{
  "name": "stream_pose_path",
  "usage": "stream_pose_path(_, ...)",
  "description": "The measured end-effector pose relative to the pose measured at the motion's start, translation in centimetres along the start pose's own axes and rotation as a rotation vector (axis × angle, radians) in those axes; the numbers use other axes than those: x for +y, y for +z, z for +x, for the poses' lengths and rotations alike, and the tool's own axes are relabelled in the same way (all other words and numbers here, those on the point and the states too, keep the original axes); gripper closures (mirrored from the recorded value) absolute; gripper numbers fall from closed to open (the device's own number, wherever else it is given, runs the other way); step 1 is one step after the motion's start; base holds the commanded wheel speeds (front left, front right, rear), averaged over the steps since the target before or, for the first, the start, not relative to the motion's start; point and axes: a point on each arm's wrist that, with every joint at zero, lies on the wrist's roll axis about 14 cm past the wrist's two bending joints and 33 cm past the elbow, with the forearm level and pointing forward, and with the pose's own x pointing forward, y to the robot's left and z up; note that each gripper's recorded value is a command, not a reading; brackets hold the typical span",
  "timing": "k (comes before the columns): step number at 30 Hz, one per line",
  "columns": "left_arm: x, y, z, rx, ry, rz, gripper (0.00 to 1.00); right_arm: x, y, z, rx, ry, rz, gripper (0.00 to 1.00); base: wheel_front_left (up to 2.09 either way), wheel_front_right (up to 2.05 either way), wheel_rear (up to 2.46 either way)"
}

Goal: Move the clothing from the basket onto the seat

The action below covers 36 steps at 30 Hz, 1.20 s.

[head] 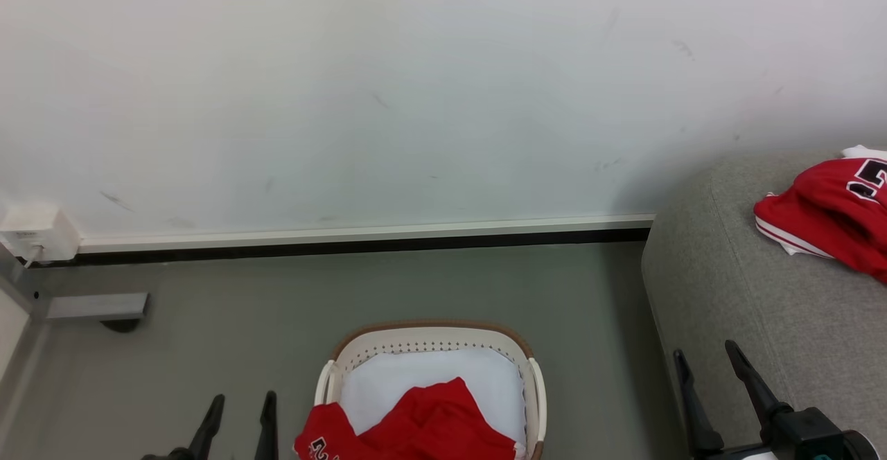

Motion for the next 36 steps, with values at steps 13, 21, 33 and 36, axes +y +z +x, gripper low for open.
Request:
stream_pose_path(13, -1.7, -2.0, 0.8, 0.064, -0.057, 0.000, 0.00, -0.6, -0.2, 0.4, 0.007, -0.018, 0.004, 0.00, 0.00, 0.00, 0.00)
stream_pose_path(21, -5.4, -6.4, 2.5, 0.206, -0.199, 0.061, 0.00, -1.3, -0.2, 1.6, 0.005, -0.031, -0.006, 0.00, 0.00, 0.00, 0.00)
stream_pose_path(33, -8.1, -17.2, 5.1, 0.660, -0.376, 0.222, 0.00, -3.3, -1.3, 5.1, 0.019, -0.063, -0.018, 0.00, 0.00, 0.00, 0.00)
stream_pose_path(36, -7.5, -19.5, 5.5, 0.750, -0.378, 0.247, 0.00, -3.9, -1.9, 5.9, 0.027, -0.075, -0.016, 0.00, 0.00, 0.00, 0.00)
